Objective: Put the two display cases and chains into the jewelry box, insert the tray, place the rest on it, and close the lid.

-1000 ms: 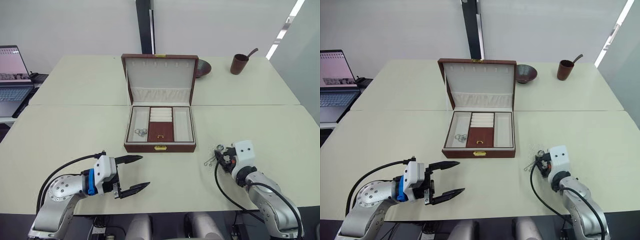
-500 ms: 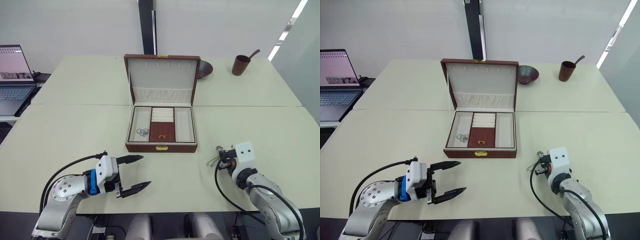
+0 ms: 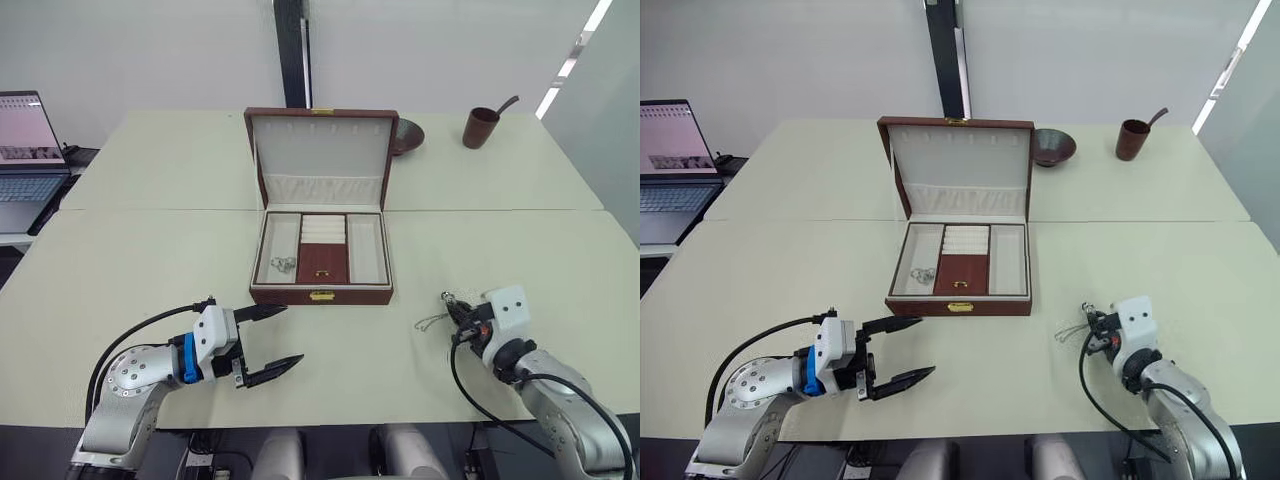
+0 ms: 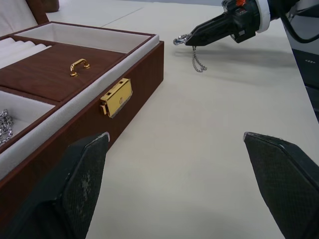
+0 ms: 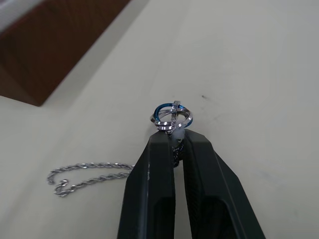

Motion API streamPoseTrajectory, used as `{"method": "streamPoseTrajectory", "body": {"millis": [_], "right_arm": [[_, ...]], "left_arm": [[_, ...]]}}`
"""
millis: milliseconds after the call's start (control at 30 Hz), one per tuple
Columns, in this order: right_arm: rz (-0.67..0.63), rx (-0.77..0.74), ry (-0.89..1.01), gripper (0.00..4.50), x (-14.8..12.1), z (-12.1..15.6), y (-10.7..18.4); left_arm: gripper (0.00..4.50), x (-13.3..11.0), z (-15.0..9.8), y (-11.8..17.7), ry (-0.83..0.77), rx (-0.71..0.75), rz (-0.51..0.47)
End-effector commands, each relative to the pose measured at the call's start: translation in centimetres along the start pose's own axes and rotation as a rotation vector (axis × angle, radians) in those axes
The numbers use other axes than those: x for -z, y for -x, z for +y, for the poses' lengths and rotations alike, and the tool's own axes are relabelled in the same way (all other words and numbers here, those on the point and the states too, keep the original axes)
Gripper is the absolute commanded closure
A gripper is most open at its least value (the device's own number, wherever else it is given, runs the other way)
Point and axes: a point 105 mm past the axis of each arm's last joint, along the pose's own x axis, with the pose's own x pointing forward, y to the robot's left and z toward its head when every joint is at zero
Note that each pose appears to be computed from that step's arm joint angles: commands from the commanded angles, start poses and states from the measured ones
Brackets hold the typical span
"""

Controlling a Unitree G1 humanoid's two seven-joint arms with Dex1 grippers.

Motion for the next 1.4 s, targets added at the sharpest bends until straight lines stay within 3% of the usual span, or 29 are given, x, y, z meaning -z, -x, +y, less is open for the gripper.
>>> {"method": "streamPoseTrajectory", "body": {"millis": [33, 300, 667, 1100, 1400], "right_arm": [[-0.146, -0.094, 0.018, 4.48, -3.7, 0.9, 0.6], [-0.262, -0.243, -0.005, 4.48, -8.1, 2.4, 0.4], [-0.325, -0.348, 0.022, 4.48, -12.4, 4.6, -1.4], [-0.323, -0.417, 0.067, 4.48, -13.8, 6.1, -4.7], [-0.303, -0.44, 0.085, 4.48, -13.3, 6.6, -6.5]], "left_arm": [[0.0, -0.6, 0.1, -0.3, -0.031, -0.001, -0.023], [0.0, -1.0, -0.3, -0.6, -0.011, -0.022, -0.057], [0.0, -1.9, -0.3, -1.1, 0.029, -0.145, -0.121], [0.0, -2.5, -0.6, -0.7, 0.06, -0.3, -0.149], [0.0, -2.2, -2.0, 0.0, 0.075, -0.358, -0.133]]}}
